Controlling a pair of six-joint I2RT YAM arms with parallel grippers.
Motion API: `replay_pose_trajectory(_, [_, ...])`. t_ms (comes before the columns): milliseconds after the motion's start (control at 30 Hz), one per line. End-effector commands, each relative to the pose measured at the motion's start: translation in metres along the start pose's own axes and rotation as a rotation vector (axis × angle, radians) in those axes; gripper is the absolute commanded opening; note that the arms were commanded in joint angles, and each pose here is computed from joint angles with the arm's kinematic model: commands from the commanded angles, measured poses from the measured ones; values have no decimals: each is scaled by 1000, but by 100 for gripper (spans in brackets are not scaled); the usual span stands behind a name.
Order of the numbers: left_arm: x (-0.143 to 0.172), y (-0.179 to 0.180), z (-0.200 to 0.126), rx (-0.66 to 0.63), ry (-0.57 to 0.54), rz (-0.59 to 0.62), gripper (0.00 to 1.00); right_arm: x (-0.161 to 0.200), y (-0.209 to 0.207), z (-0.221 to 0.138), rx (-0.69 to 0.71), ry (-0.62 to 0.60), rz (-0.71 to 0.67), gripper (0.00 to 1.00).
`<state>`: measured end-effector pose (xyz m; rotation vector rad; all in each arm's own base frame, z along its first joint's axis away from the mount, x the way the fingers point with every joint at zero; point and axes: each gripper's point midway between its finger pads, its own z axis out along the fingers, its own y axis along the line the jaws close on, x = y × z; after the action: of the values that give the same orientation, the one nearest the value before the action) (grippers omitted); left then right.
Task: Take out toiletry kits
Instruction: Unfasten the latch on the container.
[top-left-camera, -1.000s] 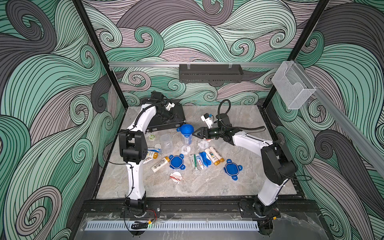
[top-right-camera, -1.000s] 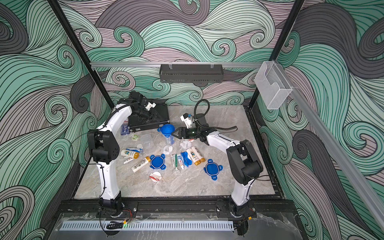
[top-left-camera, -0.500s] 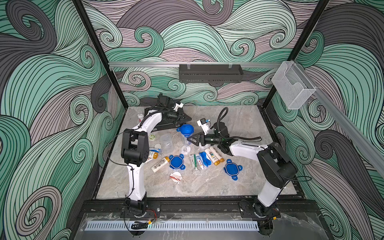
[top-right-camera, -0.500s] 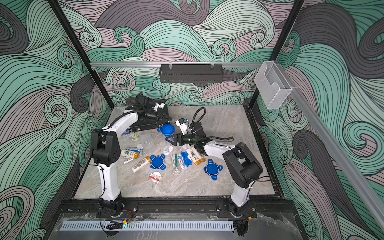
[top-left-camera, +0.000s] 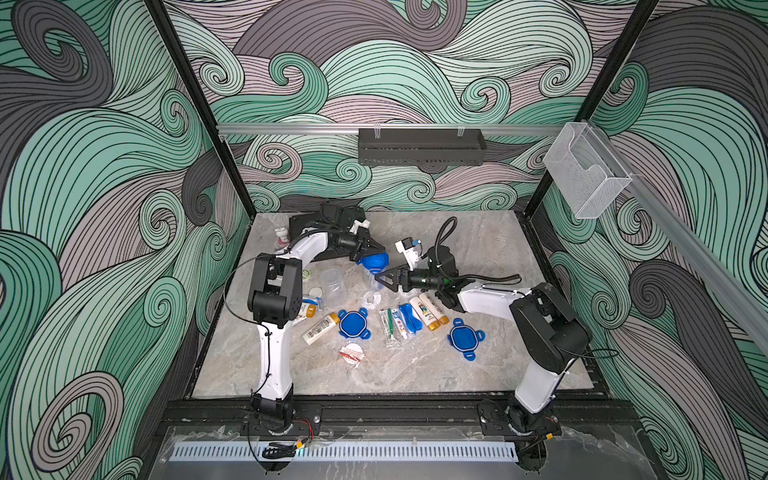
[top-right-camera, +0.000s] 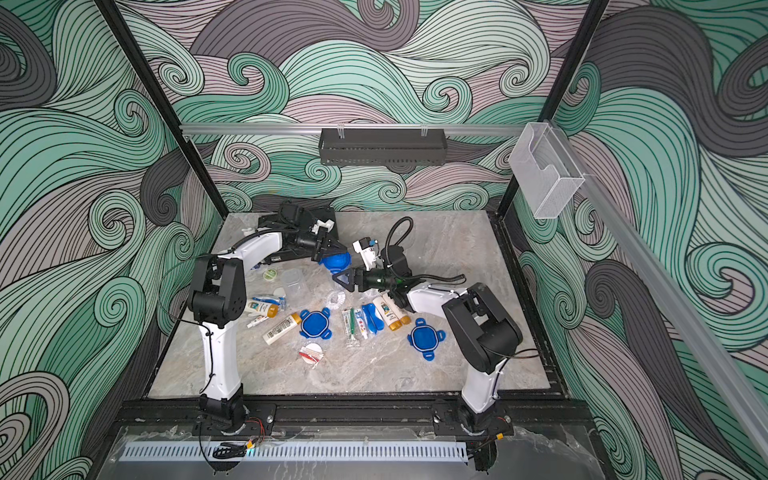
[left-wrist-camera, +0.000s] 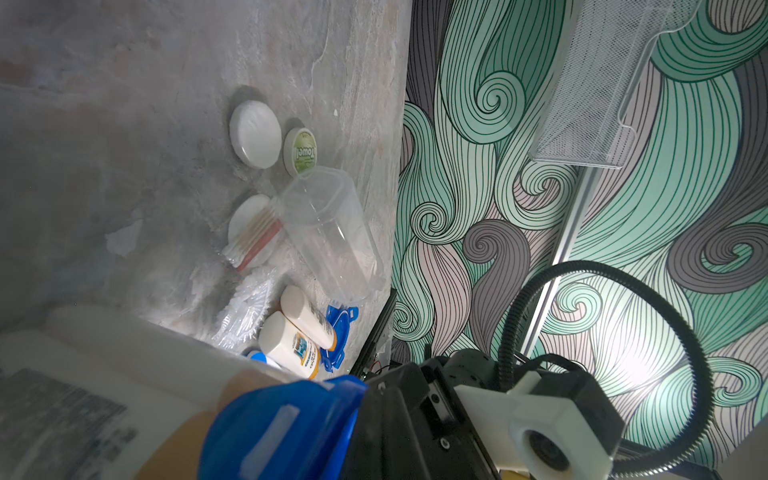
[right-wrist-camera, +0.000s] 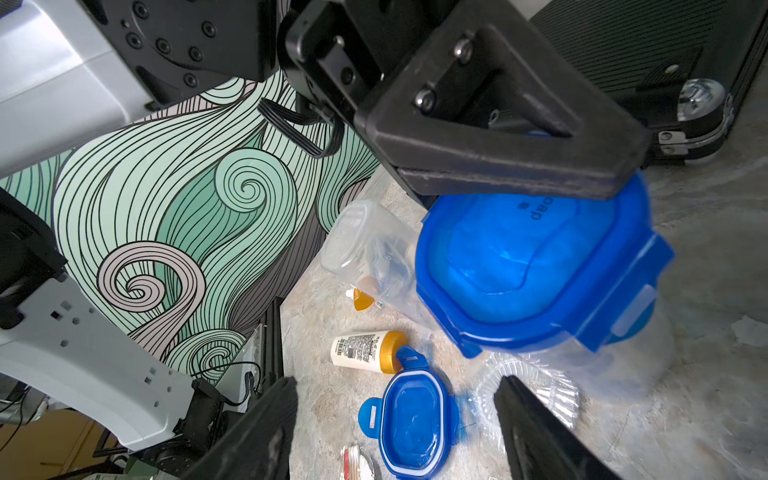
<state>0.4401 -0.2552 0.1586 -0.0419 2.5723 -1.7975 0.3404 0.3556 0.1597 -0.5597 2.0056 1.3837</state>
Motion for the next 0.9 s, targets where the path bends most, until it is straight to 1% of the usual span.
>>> replay_pose_trajectory(0, [7,20,0,-44,-1,-43,2,-7,-2,4,-4,-23,2,77])
replay_pose_trajectory(200, [8,34,4,-54,8,-72,3,-4,-5,14,-17,-23,35,77])
replay_pose_trajectory(367, [11,39,4,-70,11,-74,2,-7,-3,19,-21,-41,53,77])
replay_pose_trajectory(533, [13,47,6,-79,7,-90,1,-8,9,25,-26,-75,34,78])
replay_pose_trajectory(700, [14,55,8,-86,0,-107,0,-8,5,32,0,-130,64,80])
replay_pose_trajectory(867, [17,60,8,-96,-8,-124,0,-12,2,32,-5,-207,77,81])
